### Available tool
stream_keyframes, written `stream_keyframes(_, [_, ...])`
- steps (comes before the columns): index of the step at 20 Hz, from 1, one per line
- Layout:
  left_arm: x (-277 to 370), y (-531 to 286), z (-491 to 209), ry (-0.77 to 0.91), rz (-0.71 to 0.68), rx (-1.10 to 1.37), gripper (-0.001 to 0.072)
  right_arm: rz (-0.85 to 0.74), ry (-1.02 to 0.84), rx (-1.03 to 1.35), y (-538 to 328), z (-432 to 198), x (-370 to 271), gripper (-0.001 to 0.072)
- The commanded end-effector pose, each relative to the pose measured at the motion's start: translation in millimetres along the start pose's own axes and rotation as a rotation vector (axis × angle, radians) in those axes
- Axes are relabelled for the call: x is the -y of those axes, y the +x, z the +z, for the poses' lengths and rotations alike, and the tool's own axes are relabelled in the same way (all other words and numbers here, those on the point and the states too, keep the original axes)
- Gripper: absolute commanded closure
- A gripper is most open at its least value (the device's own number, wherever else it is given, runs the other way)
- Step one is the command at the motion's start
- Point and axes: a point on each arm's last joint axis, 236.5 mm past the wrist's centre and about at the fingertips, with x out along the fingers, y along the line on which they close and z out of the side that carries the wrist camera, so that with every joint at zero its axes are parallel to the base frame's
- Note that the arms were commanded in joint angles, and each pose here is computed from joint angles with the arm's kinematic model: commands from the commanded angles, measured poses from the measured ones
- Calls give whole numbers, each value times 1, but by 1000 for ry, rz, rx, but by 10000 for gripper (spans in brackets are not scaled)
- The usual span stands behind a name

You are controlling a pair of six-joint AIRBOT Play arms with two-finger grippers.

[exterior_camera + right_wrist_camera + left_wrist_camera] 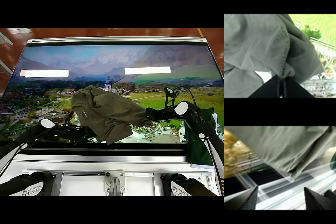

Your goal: Fold the shirts.

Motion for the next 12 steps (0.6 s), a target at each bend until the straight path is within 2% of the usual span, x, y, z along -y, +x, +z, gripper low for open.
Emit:
stream_keyframes(1, [3,21,16,-65,-9,113,35,0,0,-2,0,-1,0,646])
stream_keyframes(5, [7,39,17,-110,-11,150,45,0,0,-2,0,-1,0,646])
stream_keyframes(6, [7,41,20,-125,-12,166,74,0,0,-2,0,-1,0,646])
stream_keyframes(8, [6,40,29,-143,-10,211,379,1,1,-8,0,-2,0,646])
stream_keyframes(10, [5,36,40,-126,-6,245,587,2,1,-18,0,-4,0,646])
stream_keyframes(11, [12,33,43,-57,-15,246,669,1,0,-22,0,-5,0,646])
stream_keyframes(12, [23,26,48,14,-35,245,670,1,-13,-25,0,-6,0,646])
